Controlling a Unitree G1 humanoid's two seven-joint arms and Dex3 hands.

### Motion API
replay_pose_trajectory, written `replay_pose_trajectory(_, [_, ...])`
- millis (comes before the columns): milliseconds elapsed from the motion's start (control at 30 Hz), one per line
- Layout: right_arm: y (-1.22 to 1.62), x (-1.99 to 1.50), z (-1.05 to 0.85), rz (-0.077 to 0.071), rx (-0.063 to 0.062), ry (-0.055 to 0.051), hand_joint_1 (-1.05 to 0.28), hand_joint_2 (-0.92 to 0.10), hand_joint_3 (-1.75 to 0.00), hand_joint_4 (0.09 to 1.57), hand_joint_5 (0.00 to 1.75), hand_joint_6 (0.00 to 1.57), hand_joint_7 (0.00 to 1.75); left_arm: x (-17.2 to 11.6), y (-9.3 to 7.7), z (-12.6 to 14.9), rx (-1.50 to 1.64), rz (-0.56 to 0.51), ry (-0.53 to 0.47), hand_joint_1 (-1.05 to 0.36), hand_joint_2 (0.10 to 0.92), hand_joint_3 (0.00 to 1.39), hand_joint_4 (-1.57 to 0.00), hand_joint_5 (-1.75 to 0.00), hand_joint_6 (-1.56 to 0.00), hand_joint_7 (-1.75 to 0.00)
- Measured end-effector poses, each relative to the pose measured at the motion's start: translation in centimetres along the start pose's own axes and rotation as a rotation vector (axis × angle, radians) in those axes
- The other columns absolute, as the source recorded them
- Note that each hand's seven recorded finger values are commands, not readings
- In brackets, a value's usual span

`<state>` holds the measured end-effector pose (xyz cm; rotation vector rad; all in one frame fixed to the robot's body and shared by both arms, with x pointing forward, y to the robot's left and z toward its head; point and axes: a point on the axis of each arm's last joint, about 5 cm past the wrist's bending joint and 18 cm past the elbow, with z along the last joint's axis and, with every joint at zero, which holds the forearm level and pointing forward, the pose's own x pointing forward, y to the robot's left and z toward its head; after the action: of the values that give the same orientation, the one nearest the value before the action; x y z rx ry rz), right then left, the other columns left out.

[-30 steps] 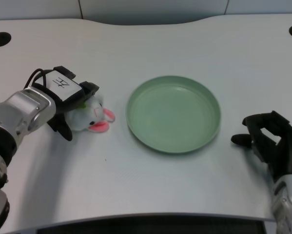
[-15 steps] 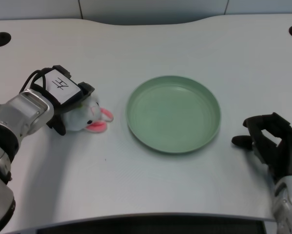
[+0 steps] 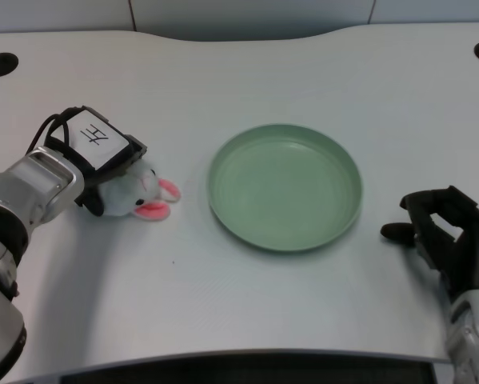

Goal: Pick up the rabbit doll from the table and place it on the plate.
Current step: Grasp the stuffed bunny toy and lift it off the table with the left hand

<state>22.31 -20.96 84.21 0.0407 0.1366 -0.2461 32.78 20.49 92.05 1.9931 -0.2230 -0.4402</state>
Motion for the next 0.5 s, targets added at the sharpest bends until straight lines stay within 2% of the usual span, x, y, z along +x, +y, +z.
replay_pose_trajectory(33, [0.06, 0.00, 0.04, 0.001, 0.003, -0.003, -0.74, -0.92, -0.16, 0.83, 0.90, 0.79, 1.22, -0.01, -0.03, 0.03, -0.012, 0.018, 0.000, -0.37, 0.831, 0.00, -0.58, -1.03, -0.69, -0.75])
replay_pose_trajectory(67, [0.11, 0.00, 0.07, 0.002, 0.005, -0.005, -0.74, -0.92, -0.16, 0.83, 0.90, 0.79, 1.22, 0.00, -0.06, 0.08, -0.024, 0.031, -0.001, -0.35, 0.839, 0.00, -0.60, -1.09, -0.67, -0.84])
replay_pose_trajectory(133, [0.18, -0.01, 0.06, 0.004, 0.007, -0.005, -0.75, -0.92, -0.16, 0.83, 0.89, 0.79, 1.22, 0.02, -0.10, 0.20, -0.053, 0.042, 0.003, -0.32, 0.852, 0.00, -0.64, -1.26, -0.66, -1.01])
replay_pose_trajectory(200, [0.18, -0.04, 0.02, 0.004, 0.007, -0.003, -0.75, -0.92, -0.15, 0.83, 0.89, 0.78, 1.22, -0.04, -0.24, 0.25, -0.073, 0.060, 0.008, -0.29, 0.850, 0.00, -0.65, -1.55, -0.67, -1.17])
replay_pose_trajectory(267, [0.15, -0.07, -0.02, 0.003, 0.007, -0.002, -0.75, -0.92, -0.15, 0.83, 0.89, 0.79, 1.22, -0.15, -0.49, 0.31, -0.078, 0.076, 0.011, -0.28, 0.840, 0.00, -0.67, -1.70, -0.67, -1.24])
replay_pose_trajectory(300, [0.15, -0.08, -0.02, 0.003, 0.007, -0.002, -0.75, -0.92, -0.15, 0.84, 0.89, 0.79, 1.22, -0.19, -0.58, 0.32, -0.079, 0.079, 0.012, -0.29, 0.834, 0.00, -0.71, -1.72, -0.70, -1.16])
replay_pose_trajectory(333, [0.15, -0.08, -0.02, 0.003, 0.007, -0.002, -0.75, -0.92, -0.16, 0.84, 0.90, 0.79, 1.23, -0.20, -0.63, 0.33, -0.081, 0.078, 0.013, -0.30, 0.820, 0.00, -0.76, -1.73, -0.77, -0.99])
replay_pose_trajectory(367, [0.16, -0.08, -0.01, 0.003, 0.006, -0.002, -0.75, -0.92, -0.16, 0.85, 0.90, 0.79, 1.23, -0.22, -0.66, 0.33, -0.081, 0.076, 0.014, -0.31, 0.804, 0.00, -0.81, -1.74, -0.90, -0.70])
replay_pose_trajectory(400, [0.16, -0.08, 0.00, 0.004, 0.006, -0.002, -0.75, -0.92, -0.16, 0.85, 0.90, 0.79, 1.23, -0.24, -0.70, 0.32, -0.081, 0.076, 0.015, -0.31, 0.797, 0.00, -0.86, -1.74, -0.99, -0.51])
replay_pose_trajectory(433, [0.17, -0.08, 0.00, 0.005, 0.005, -0.002, -0.75, -0.92, -0.16, 0.85, 0.90, 0.79, 1.23, -0.26, -0.74, 0.31, -0.080, 0.078, 0.016, -0.31, 0.793, 0.00, -0.89, -1.75, -1.05, -0.38])
replay_pose_trajectory(500, [0.17, -0.08, 0.01, 0.005, 0.005, -0.001, -0.75, -0.92, -0.17, 0.84, 0.90, 0.79, 1.23, -0.28, -0.78, 0.30, -0.078, 0.084, 0.017, -0.29, 0.805, 0.01, -0.91, -1.75, -1.09, -0.32])
